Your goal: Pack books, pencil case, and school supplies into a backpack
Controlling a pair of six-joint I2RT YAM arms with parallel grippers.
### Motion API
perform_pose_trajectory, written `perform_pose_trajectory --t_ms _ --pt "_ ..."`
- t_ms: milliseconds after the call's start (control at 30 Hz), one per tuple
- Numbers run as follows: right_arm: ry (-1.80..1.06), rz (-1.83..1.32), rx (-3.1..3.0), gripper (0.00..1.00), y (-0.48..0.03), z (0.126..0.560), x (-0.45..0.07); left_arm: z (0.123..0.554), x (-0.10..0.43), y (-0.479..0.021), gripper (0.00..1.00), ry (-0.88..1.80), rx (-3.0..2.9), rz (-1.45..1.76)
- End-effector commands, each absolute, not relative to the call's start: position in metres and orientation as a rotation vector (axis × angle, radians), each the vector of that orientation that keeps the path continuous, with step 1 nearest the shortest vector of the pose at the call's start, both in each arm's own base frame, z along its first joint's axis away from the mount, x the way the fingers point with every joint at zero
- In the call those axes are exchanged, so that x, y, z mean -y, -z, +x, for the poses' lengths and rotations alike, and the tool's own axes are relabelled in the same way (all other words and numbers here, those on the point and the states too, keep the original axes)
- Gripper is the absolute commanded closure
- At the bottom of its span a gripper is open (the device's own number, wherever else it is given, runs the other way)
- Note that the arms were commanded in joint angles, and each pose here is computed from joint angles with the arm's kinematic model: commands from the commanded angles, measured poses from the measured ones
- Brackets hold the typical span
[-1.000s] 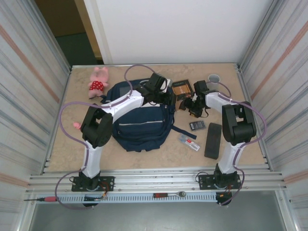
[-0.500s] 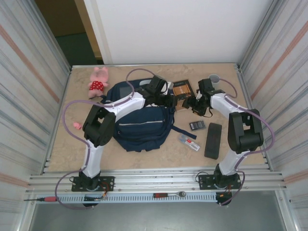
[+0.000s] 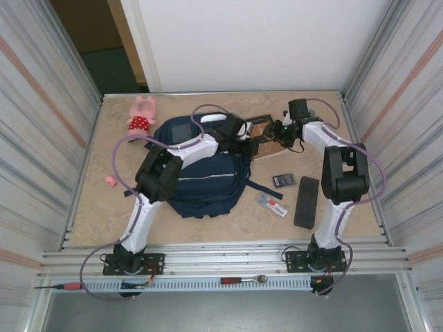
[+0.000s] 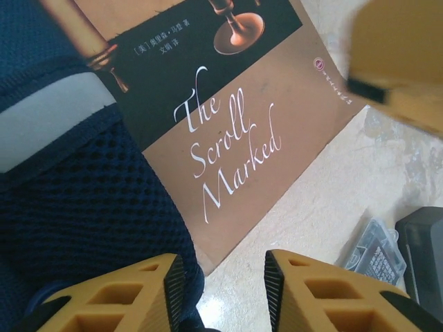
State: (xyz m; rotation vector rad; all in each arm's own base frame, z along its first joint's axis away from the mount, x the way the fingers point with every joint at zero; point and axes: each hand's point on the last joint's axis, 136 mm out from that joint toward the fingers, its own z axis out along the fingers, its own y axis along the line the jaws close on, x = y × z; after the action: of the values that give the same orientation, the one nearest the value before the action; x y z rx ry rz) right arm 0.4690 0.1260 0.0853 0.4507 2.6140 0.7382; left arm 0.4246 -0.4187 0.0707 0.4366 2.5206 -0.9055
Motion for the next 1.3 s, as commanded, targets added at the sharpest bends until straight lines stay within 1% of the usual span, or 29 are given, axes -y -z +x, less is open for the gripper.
perform_pose_trajectory --t_ms 0,100,133,300,533,700,800,867,933,1067,1267 --pt "-0.820 0.414 -2.622 0.48 -0.069 0.484 -0.144 0.437 0.389 -0.056 0.63 0.789 -2.561 0.385" --pt "-0.827 0.447 -2.673 0.49 -0.041 0.485 -0.147 0.437 0.373 -0.048 0.64 0.733 -2.590 0.368" --pt "-0.819 0.470 -2.695 0.51 -0.032 0.483 -0.146 0.437 0.367 -0.045 0.64 0.720 -2.597 0.357" --pt "-0.681 0.620 -2.780 0.54 -0.001 0.451 -0.130 0.438 0.350 -0.041 0.65 0.686 -2.612 0.316" --pt "-0.618 0.710 -2.817 0.54 0.006 0.395 -0.121 0.436 0.350 -0.047 0.65 0.697 -2.600 0.318" --pt "-0.624 0.704 -2.802 0.54 -0.010 0.378 -0.124 0.435 0.353 -0.058 0.64 0.733 -2.578 0.306" --pt "-0.639 0.637 -2.756 0.50 -0.037 0.386 -0.125 0.436 0.358 -0.069 0.63 0.773 -2.557 0.295" --pt "-0.606 0.572 -2.731 0.41 -0.058 0.396 -0.122 0.438 0.365 -0.079 0.62 0.816 -2.535 0.285" --pt "-0.563 0.510 -2.710 0.36 -0.074 0.408 -0.115 0.439 0.373 -0.091 0.61 0.863 -2.505 0.274" --pt "-0.537 0.440 -2.678 0.35 -0.089 0.433 -0.101 0.440 0.394 -0.113 0.59 0.959 -2.439 0.222" --pt "-0.498 0.392 -2.708 0.35 -0.076 0.459 -0.079 0.435 0.419 -0.120 0.53 1.008 -2.425 0.137"
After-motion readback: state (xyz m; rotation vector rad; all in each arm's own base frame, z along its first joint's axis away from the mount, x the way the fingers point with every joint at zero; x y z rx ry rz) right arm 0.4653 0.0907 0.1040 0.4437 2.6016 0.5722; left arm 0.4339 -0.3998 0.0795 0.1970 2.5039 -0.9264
